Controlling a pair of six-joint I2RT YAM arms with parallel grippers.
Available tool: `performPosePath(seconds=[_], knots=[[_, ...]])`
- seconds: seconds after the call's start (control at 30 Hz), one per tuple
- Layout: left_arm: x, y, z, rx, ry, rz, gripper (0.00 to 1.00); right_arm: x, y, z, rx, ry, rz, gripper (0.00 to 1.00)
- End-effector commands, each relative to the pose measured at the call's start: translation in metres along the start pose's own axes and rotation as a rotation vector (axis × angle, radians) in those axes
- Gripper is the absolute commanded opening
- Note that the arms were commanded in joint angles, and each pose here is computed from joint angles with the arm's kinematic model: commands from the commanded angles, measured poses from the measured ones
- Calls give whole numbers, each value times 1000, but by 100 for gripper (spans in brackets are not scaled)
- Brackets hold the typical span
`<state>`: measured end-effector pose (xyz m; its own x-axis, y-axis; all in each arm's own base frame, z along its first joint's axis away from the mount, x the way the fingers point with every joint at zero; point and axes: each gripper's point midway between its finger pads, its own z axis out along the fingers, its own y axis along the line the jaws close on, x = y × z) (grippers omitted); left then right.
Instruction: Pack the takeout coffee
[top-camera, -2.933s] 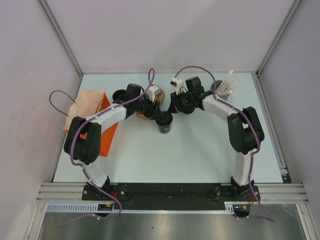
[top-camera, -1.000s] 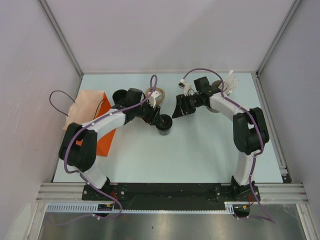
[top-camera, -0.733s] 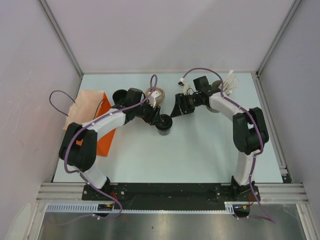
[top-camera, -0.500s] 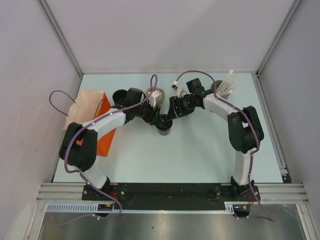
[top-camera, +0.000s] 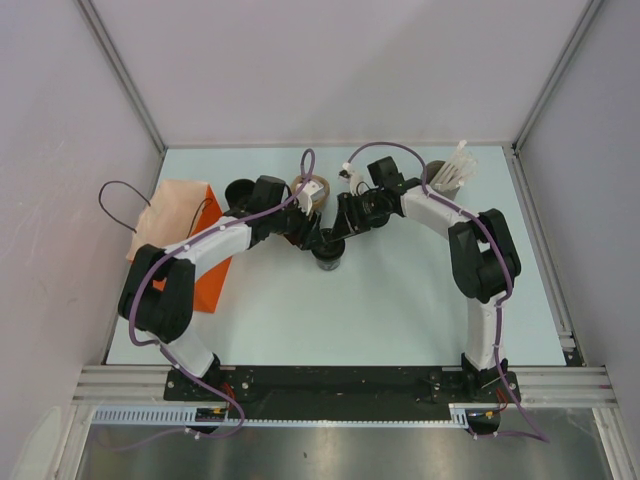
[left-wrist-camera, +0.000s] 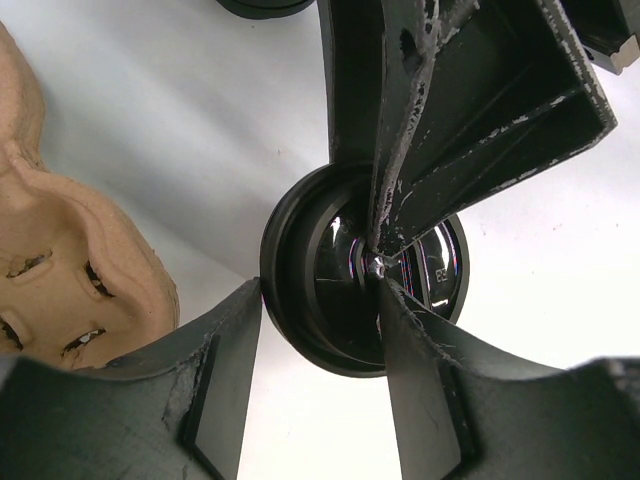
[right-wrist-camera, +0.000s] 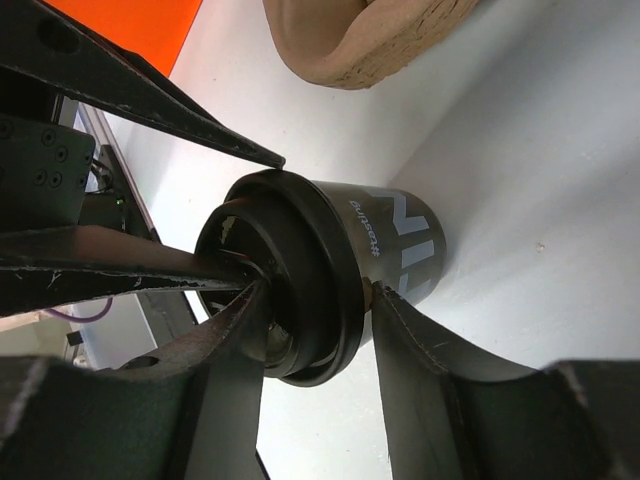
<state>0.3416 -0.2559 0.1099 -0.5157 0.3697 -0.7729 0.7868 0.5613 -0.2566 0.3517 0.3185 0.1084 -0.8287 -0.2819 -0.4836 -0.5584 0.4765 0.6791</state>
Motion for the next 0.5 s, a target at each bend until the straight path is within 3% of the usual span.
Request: performPosePath(seconds=[0.0, 0.2, 0.47], knots=[[9, -5, -2, 23, 51, -27, 58, 5, -9, 7, 8, 25, 3, 44], [-19, -12, -11, 104, -26, -63, 64, 7, -10, 7, 17, 27, -2, 43], [-20, -11, -12, 110, -35, -75, 66, 6, -5, 7, 19, 27, -24, 43]])
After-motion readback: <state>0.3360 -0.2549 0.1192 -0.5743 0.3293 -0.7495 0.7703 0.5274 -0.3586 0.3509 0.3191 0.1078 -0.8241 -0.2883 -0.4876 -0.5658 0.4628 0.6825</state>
